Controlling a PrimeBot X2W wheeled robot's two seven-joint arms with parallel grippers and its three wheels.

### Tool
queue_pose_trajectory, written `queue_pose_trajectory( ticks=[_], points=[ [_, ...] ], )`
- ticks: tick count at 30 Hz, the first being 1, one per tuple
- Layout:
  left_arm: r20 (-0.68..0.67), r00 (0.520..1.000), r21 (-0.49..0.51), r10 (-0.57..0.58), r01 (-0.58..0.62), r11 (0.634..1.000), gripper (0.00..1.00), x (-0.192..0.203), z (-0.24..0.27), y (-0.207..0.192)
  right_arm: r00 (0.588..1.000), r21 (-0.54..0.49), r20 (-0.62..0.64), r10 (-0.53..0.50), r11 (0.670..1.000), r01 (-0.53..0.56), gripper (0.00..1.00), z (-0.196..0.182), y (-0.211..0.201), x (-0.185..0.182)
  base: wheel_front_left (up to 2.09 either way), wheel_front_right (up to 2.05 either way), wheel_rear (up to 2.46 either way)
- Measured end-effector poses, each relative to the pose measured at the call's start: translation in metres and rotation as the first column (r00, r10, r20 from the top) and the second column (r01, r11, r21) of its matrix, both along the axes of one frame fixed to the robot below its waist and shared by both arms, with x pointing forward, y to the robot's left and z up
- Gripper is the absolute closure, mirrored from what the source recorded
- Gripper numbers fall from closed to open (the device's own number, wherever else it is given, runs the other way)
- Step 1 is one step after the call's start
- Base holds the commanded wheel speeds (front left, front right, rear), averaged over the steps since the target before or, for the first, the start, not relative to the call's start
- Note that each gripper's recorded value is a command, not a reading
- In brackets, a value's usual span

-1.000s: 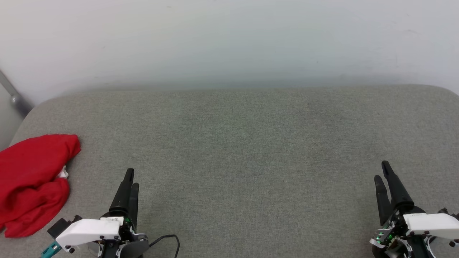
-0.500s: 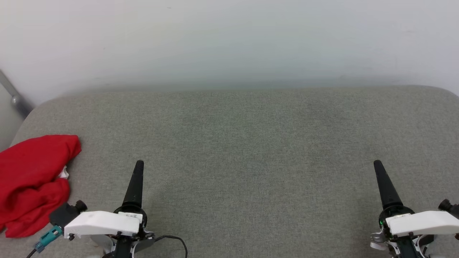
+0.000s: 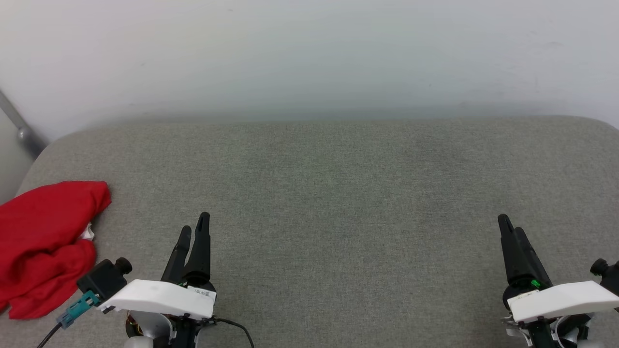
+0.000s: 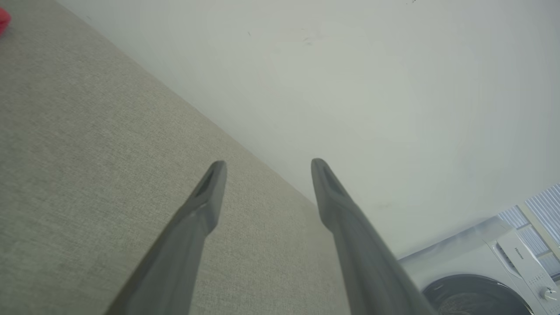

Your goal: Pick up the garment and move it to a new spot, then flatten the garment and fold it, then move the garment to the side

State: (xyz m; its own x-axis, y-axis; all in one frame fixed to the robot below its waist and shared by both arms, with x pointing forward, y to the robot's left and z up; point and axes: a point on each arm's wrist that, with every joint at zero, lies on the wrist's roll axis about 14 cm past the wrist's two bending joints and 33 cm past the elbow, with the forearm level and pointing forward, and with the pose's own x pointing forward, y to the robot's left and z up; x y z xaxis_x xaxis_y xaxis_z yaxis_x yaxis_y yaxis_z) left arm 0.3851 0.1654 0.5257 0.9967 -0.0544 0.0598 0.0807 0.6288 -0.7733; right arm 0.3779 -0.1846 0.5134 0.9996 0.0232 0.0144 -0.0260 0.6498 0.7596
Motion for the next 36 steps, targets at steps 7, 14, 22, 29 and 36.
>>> queue_pose_trajectory(
  ticks=[7, 14, 22, 29, 36],
  points=[
    [0.020, 1.000, 0.119, -0.009, 0.007, 0.993, 0.00, -0.001, 0.003, -0.006, 1.000, -0.095, 0.010, 0.016, 0.995, -0.015, 0.00, 0.004, 0.003, -0.001, 0.00, 0.00, 0.00],
    [0.029, 1.000, 0.241, -0.009, 0.002, 0.971, 0.00, -0.002, 0.002, -0.009, 0.999, -0.204, 0.004, 0.031, 0.978, -0.030, 0.00, 0.004, 0.006, -0.003, 0.00, 0.00, 0.00],
    [0.031, 0.999, 0.381, -0.016, 0.003, 0.925, 0.00, -0.002, -0.001, -0.012, 0.999, -0.344, 0.012, 0.047, 0.938, -0.040, 0.00, 0.009, 0.009, -0.002, 0.00, 0.00, 0.00],
    [0.043, 0.999, 0.478, -0.016, -0.007, 0.878, 0.00, -0.003, 0.000, -0.012, 0.998, -0.446, 0.012, 0.060, 0.894, -0.048, 0.00, 0.011, 0.011, -0.002, 0.00, 0.00, 0.00],
    [0.068, 0.997, 0.562, -0.029, -0.014, 0.827, 0.00, -0.004, 0.003, -0.016, 0.997, -0.548, -0.001, 0.073, 0.834, -0.062, 0.00, 0.011, 0.014, -0.002, 0.00, 0.00, 0.00]
  ],
)
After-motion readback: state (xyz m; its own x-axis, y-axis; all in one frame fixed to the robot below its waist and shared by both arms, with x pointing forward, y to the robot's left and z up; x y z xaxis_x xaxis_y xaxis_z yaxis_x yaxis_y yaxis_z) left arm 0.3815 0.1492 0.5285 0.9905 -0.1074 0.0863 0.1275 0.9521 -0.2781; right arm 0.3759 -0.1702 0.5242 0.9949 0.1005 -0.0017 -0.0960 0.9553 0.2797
